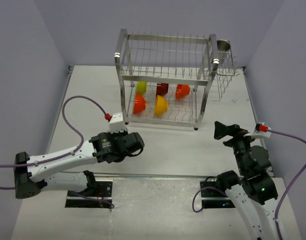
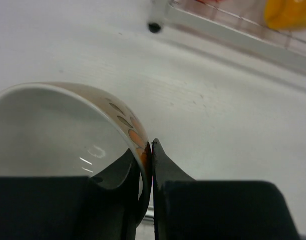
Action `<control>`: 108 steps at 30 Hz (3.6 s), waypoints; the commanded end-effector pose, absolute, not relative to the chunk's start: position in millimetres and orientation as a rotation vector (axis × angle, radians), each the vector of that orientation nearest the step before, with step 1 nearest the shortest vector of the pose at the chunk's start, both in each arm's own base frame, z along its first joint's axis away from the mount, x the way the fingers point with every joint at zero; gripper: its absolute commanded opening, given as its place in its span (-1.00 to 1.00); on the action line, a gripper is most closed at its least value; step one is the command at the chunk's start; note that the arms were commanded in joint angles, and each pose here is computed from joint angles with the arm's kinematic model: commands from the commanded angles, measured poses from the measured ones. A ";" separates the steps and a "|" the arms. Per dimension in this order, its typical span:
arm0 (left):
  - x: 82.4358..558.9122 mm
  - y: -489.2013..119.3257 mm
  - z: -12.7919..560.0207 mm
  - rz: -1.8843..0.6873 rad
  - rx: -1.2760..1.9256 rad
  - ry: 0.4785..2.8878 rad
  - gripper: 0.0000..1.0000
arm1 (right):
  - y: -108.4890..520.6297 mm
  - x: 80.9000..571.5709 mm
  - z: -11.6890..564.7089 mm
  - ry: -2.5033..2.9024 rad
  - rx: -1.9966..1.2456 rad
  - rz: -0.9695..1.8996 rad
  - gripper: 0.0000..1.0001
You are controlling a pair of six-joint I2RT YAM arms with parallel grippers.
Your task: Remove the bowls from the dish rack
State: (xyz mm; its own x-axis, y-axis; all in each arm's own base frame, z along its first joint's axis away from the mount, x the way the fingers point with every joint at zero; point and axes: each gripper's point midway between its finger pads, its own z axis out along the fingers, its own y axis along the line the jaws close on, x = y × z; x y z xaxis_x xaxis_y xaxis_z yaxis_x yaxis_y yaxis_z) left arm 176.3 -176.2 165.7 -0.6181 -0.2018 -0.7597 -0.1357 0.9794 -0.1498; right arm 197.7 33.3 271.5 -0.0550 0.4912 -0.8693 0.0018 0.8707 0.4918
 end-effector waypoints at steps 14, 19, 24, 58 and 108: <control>332.8 -6.8 201.4 0.237 -0.643 2.029 -1.00 | 51.5 191.0 286.1 1.552 0.288 0.511 0.92; 396.9 5.4 207.7 0.193 -0.678 2.053 -1.00 | 57.4 192.0 284.8 1.571 0.262 0.528 0.91; 459.5 16.5 208.9 0.186 -0.702 2.092 -1.00 | 58.1 192.5 286.1 1.562 0.258 0.532 0.92; 542.9 136.4 93.0 0.610 -0.733 2.316 -1.00 | 62.2 202.7 273.9 1.612 0.250 0.514 0.92; 548.4 105.6 118.8 0.413 -0.624 2.318 0.08 | 60.3 196.7 277.2 1.592 0.253 0.524 0.92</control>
